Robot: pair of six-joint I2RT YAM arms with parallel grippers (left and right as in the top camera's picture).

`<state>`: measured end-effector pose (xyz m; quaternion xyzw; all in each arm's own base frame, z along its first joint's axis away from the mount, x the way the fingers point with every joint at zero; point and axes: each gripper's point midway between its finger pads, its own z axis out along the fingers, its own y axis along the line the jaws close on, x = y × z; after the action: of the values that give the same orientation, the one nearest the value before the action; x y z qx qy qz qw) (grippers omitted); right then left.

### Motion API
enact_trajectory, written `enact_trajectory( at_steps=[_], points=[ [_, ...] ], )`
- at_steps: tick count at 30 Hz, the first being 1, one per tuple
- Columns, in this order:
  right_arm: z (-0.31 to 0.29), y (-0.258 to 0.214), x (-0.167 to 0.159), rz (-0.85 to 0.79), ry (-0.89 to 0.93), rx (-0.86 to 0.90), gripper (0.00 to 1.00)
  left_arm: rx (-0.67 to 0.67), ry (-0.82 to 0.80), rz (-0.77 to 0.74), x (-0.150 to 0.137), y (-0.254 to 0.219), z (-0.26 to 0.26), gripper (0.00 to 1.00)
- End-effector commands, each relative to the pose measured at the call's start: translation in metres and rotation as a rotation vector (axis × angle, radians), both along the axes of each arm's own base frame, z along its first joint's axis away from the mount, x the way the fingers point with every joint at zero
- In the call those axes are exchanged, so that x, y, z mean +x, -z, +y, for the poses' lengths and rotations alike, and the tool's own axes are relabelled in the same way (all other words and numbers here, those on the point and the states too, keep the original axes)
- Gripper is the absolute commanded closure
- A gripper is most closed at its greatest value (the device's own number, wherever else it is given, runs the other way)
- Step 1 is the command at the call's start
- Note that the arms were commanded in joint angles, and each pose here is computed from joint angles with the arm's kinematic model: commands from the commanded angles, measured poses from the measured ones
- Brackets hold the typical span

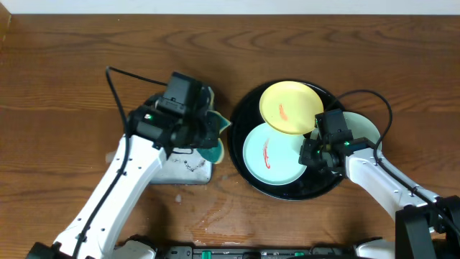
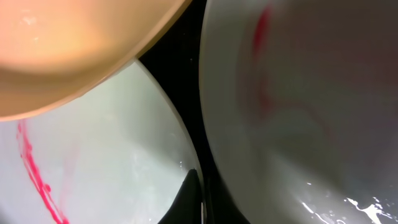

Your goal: Clean dirty plates on tray and stack at the side

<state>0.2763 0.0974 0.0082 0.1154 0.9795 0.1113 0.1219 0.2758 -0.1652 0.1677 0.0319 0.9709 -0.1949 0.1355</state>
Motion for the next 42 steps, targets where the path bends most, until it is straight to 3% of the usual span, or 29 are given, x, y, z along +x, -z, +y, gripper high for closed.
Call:
enact_trajectory(
  at_steps=[1, 11, 22, 27, 35, 39, 42],
  points=[
    [0.01, 0.002, -0.006, 0.013, -0.064, 0.02, 0.99, -0.033, 0.028, 0.014, 0.001, 0.003, -0.029, 0.93],
    [0.029, 0.004, -0.027, 0.039, -0.285, 0.011, 0.99, -0.002, 0.117, 0.136, -0.012, 0.068, -0.101, 0.93],
    [0.03, 0.003, -0.024, 0.02, -0.3, 0.008, 0.99, 0.026, 0.106, 0.17, 0.007, 0.154, -0.139, 0.93],
    [0.03, 0.003, -0.024, 0.021, -0.3, 0.008, 0.99, 0.27, 0.031, 0.139, 0.016, 0.188, -0.096, 0.93],
    [0.029, 0.003, -0.024, 0.023, -0.3, 0.003, 0.99, 0.718, -0.039, 0.041, 0.023, 0.173, -0.012, 0.93],
    [0.029, 0.004, -0.025, 0.028, -0.299, 0.002, 0.99, 0.699, -0.032, 0.043, 0.024, 0.174, -0.016, 0.93],
    [0.028, 0.004, -0.027, 0.035, -0.299, 0.0, 0.99, 0.517, -0.005, 0.105, 0.017, 0.183, -0.05, 0.93]
  ],
)
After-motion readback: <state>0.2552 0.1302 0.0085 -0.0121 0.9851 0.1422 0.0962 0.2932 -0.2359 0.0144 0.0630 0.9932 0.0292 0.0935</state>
